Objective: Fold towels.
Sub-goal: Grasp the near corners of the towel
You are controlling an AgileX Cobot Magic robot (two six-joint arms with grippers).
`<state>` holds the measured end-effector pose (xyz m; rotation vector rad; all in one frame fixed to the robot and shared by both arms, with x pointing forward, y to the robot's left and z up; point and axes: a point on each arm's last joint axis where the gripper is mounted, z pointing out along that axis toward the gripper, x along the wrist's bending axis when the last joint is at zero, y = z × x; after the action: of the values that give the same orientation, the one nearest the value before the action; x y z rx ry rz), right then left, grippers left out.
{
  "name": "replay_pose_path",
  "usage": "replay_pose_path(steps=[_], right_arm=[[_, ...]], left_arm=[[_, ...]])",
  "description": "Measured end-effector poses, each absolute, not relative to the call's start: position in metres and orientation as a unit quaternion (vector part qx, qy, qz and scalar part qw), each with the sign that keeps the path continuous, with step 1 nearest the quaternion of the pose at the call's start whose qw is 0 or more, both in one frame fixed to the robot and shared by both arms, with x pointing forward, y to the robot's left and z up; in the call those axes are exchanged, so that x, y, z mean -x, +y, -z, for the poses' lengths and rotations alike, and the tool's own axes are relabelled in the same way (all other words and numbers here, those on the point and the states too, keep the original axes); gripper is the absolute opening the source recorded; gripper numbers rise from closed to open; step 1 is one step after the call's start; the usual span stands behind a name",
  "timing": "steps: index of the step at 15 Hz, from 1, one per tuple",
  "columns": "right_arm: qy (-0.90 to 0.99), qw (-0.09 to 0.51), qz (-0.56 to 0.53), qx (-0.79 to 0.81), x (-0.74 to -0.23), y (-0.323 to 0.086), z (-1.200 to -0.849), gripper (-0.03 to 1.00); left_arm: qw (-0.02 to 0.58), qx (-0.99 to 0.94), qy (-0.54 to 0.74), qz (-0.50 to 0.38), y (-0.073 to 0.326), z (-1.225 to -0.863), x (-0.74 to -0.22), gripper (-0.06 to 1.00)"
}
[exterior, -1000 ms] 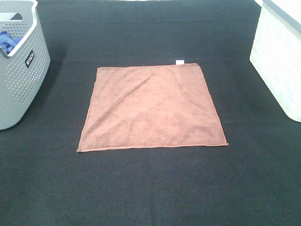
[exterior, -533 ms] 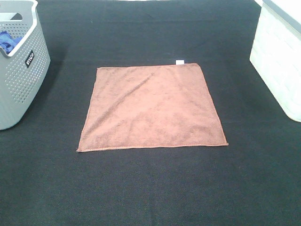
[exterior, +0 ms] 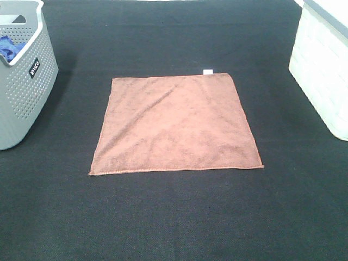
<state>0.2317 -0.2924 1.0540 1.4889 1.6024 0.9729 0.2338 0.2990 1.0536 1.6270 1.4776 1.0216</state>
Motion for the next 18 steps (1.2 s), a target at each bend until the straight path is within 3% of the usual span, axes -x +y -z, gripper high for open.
replay_pose_path(steps=[16,18], right_arm=[[0.622,0.364,-0.379,-0.58,-0.2317,-0.2924,-1.054,0.83],[0.611,0.354,-0.388,-0.592,-0.2362,-0.292,-1.0585,0.8]], left_arm=[[0.352,-0.629,0.571,-0.394,0.2989,-1.0536,-0.2338,0.63],[0.387,-0.621,0.563,-0.384,0.2937,-1.0586,-0.2341,0.63]])
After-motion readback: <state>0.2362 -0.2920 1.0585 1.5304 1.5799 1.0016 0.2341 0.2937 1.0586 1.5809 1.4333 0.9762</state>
